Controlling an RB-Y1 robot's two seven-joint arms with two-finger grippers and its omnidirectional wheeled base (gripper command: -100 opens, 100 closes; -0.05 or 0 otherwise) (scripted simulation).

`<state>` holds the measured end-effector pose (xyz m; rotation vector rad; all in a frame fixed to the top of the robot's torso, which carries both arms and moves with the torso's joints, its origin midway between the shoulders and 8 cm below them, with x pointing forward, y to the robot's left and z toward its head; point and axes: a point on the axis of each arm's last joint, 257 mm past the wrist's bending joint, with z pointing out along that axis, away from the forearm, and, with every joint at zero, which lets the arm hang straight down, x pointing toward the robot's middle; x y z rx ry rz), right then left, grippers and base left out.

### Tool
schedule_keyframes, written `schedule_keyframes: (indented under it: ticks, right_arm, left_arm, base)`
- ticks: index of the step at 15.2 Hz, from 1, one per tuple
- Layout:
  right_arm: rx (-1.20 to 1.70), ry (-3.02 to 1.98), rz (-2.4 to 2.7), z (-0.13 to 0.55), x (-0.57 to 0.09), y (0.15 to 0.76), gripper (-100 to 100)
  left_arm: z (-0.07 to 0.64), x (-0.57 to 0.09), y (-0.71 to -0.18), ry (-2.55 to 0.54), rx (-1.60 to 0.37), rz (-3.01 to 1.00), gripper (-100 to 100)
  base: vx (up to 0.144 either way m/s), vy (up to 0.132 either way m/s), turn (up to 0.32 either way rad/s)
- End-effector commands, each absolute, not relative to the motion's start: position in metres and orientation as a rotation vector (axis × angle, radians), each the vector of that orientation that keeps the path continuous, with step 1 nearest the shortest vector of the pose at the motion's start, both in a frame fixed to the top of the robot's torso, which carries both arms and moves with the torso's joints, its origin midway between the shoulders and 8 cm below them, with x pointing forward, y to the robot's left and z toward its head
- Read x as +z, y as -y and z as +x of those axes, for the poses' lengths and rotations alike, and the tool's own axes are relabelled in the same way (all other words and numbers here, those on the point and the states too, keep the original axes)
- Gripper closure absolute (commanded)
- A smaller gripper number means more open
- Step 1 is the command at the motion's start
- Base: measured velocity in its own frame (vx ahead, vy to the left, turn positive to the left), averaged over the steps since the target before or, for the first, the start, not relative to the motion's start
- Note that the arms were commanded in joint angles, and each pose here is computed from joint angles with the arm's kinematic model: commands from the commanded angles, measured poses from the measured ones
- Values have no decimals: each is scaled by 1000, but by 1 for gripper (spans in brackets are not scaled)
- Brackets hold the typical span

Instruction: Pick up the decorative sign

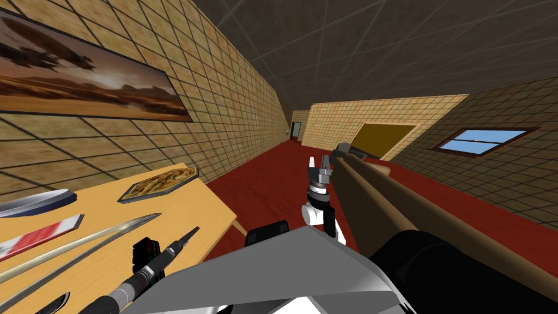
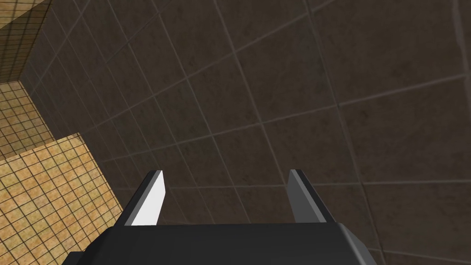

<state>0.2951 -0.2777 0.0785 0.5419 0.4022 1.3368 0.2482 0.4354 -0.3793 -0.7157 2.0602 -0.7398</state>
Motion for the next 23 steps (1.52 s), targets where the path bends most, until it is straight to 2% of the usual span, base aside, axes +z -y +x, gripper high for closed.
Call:
schedule_keyframes:
  ticks: [1,11,17,23]
  right_arm:
    - [1337,-402,542,295,78,278,0]
    - [1337,-402,542,295,78,278,0]
    - [1337,-402,542,295,78,278,0]
    - [1337,-402,542,295,78,278,0]
  left_arm:
    - [241,-384,-451,-2090,-708,-732,-100]
    - [131,-428,-566,-2387,-377,-876,-100]
    - [79,-433,-612,-2476,-228,-952,-100]
    - [34,-433,-642,-2547,-112,-1018,-100]
  base:
    - [97,-45,-11]
    - [159,-49,-30]
    - [149,-9,-17]
    - [104,12,-7]
